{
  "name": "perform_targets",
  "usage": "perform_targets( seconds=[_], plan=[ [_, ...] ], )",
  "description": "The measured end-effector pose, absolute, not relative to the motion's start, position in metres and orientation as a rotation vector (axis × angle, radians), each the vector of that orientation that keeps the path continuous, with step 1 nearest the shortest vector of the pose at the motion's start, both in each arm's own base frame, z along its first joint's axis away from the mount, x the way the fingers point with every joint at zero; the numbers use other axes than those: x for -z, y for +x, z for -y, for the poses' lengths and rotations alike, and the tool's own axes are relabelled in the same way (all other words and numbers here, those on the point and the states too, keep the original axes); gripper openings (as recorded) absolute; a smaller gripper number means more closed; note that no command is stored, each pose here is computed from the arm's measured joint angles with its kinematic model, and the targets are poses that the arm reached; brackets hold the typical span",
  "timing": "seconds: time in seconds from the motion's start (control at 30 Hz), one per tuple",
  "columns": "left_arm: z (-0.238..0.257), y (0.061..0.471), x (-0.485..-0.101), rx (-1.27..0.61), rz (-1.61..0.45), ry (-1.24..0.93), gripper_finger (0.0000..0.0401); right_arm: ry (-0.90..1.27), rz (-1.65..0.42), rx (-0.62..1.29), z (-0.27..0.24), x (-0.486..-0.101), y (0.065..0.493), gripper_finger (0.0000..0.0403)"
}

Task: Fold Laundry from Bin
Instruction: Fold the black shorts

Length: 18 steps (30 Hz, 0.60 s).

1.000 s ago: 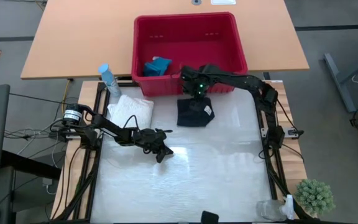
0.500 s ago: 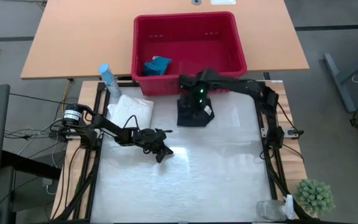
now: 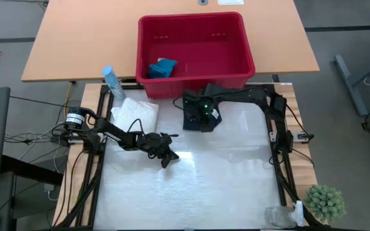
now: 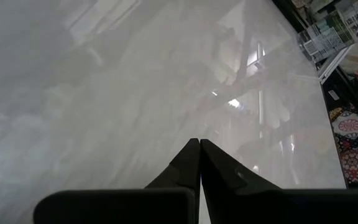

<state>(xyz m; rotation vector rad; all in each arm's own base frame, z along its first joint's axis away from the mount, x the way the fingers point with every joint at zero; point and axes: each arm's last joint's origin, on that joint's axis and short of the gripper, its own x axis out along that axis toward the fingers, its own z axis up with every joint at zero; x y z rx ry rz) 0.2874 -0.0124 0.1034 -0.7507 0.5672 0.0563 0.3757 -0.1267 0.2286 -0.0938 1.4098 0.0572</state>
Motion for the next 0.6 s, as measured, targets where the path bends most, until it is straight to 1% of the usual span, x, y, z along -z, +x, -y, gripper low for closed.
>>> perform_targets(
  seconds=[0.1, 0.23, 0.4, 0.5, 0.6],
  plan=[
    [0.012, 0.287, -0.103, -0.058, -0.567, -0.753, 0.0000, -0.109, -1.373, 0.041, 0.144, -0.227, 0.375, 0.0248],
    [0.012, 0.287, -0.103, -0.065, -0.565, -0.758, 0.0000, -0.061, -1.307, 0.157, 0.165, -0.229, 0.375, 0.0248],
    [0.012, 0.288, -0.104, -0.072, -0.563, -0.772, 0.0000, -0.005, -1.296, 0.221, 0.178, -0.230, 0.370, 0.0248],
    [0.012, 0.288, -0.104, -0.081, -0.554, -0.783, 0.0000, -0.008, -1.316, 0.298, 0.182, -0.229, 0.367, 0.0248],
    [0.011, 0.289, -0.106, -0.085, -0.533, -0.795, 0.0000, -0.010, -1.314, 0.301, 0.179, -0.233, 0.366, 0.0248]
  ],
)
